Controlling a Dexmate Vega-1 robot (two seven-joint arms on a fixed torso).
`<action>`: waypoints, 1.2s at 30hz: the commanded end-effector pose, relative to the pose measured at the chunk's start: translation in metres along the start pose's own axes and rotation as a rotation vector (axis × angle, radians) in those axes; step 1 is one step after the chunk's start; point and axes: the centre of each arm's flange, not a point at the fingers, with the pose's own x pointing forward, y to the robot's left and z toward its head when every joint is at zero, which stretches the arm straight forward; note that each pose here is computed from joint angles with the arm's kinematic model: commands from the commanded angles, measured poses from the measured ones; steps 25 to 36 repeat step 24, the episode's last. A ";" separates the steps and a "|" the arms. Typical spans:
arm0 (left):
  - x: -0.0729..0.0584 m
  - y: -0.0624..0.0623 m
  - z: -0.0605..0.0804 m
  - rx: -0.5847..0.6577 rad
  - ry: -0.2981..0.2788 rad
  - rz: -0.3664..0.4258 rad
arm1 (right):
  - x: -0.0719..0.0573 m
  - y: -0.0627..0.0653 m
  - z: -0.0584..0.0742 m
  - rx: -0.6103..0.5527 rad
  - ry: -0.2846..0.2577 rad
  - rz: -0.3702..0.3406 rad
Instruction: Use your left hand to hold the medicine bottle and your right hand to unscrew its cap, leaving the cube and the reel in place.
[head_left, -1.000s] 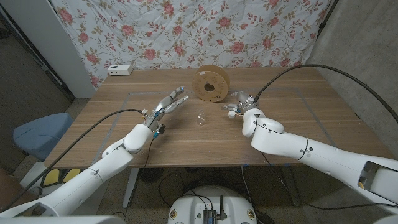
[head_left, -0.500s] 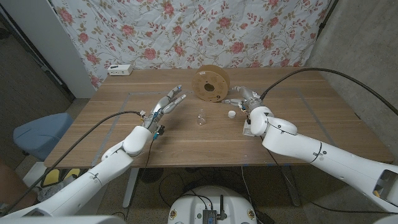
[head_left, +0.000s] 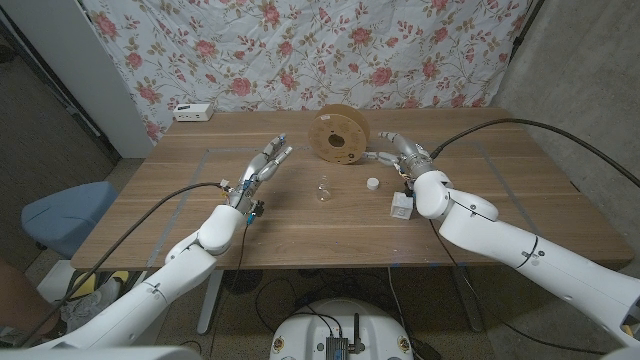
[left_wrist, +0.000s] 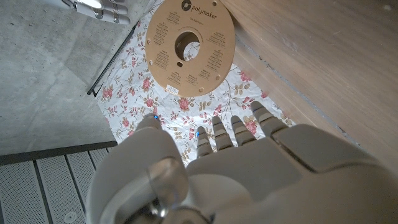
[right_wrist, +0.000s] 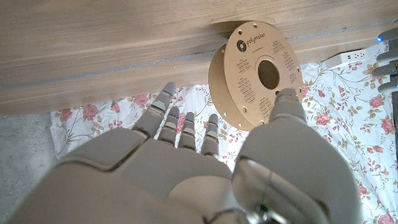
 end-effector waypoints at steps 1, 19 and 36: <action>-0.001 0.004 -0.001 -0.054 -0.003 0.042 | 0.002 -0.012 -0.020 0.132 -0.056 -0.039; 0.000 0.008 -0.013 -0.109 0.007 0.060 | 0.007 -0.019 -0.037 0.281 -0.093 -0.064; 0.000 0.009 -0.017 -0.113 0.012 0.060 | 0.010 -0.017 -0.043 0.320 -0.096 -0.074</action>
